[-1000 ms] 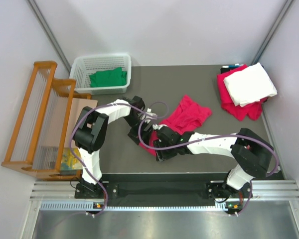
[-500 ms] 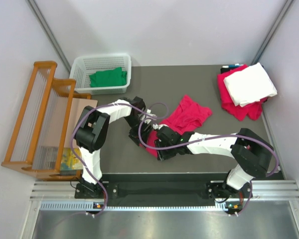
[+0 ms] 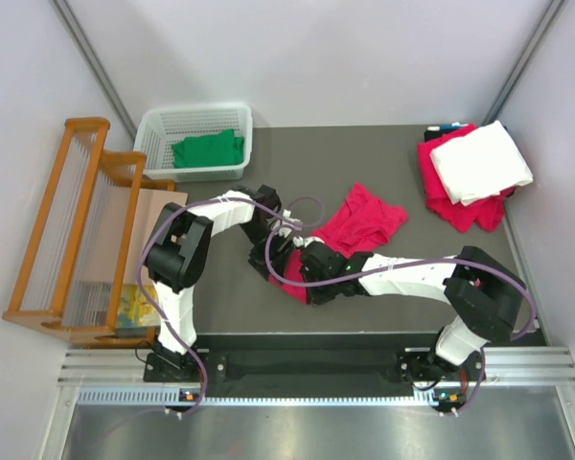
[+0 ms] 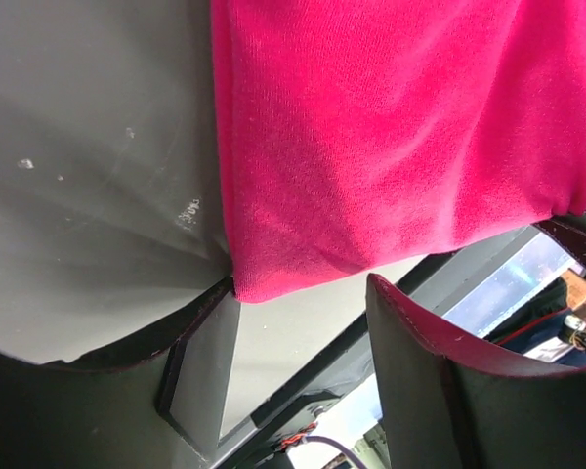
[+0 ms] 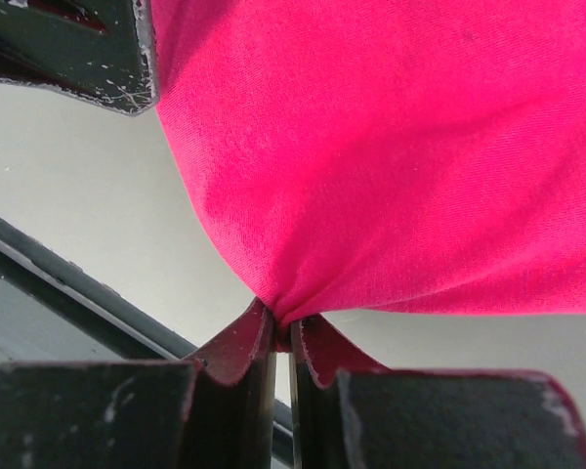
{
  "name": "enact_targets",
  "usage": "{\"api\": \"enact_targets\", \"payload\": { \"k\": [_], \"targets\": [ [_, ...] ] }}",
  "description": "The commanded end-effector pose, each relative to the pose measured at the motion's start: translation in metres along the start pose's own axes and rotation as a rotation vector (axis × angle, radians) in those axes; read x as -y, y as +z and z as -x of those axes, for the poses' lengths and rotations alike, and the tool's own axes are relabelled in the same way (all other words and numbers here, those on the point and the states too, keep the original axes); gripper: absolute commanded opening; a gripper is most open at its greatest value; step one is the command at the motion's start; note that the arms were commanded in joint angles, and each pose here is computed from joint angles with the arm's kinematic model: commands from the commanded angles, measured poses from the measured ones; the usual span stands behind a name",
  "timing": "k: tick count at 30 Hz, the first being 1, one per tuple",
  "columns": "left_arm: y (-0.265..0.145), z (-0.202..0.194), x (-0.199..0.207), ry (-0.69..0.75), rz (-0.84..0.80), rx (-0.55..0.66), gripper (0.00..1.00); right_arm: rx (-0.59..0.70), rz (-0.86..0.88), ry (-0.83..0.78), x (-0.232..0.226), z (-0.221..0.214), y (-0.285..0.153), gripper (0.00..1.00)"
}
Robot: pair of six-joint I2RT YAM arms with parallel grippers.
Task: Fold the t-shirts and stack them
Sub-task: Fold the tshirt
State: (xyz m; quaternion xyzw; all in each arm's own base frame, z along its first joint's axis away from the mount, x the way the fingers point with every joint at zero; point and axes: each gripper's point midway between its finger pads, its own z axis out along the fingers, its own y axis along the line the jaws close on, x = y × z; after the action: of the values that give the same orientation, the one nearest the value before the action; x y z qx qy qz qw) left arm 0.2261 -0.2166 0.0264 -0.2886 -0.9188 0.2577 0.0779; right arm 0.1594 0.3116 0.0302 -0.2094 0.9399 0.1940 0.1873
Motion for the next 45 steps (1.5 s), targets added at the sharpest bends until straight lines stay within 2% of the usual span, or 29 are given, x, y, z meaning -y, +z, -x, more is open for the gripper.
{"api": "enact_targets", "payload": {
  "k": [1,2,5,14,19,27,34,39,45],
  "targets": [
    [0.010,0.030,-0.024,0.095,0.089,0.082,0.55,0.055,0.025,-0.009,-0.013,0.019,-0.007,0.05],
    [0.010,0.032,-0.023,0.096,0.087,0.086,0.45,0.056,0.024,-0.009,-0.012,0.019,-0.007,0.04],
    [0.010,0.035,-0.024,0.094,0.091,0.098,0.00,0.049,0.024,-0.009,-0.012,0.016,-0.006,0.04],
    [0.006,0.031,-0.021,0.103,0.085,0.080,0.00,0.048,0.025,-0.003,-0.009,0.011,-0.009,0.00],
    [-0.031,0.026,0.003,0.197,0.068,0.096,0.00,0.046,0.034,-0.007,-0.012,0.005,-0.033,0.00],
    [-0.090,-0.045,0.031,0.350,0.104,0.006,0.02,0.016,0.131,0.062,-0.032,-0.033,-0.083,0.00],
    [-0.110,-0.070,0.044,0.432,0.101,0.001,0.03,-0.001,0.201,0.067,-0.053,-0.057,-0.105,0.00],
    [-0.114,-0.055,0.050,0.425,0.085,0.037,0.03,0.030,0.184,0.080,-0.051,-0.053,-0.109,0.00],
    [-0.119,-0.003,0.053,0.402,0.090,0.130,0.03,0.094,0.150,0.107,-0.045,-0.037,-0.115,0.00]
  ]
}}
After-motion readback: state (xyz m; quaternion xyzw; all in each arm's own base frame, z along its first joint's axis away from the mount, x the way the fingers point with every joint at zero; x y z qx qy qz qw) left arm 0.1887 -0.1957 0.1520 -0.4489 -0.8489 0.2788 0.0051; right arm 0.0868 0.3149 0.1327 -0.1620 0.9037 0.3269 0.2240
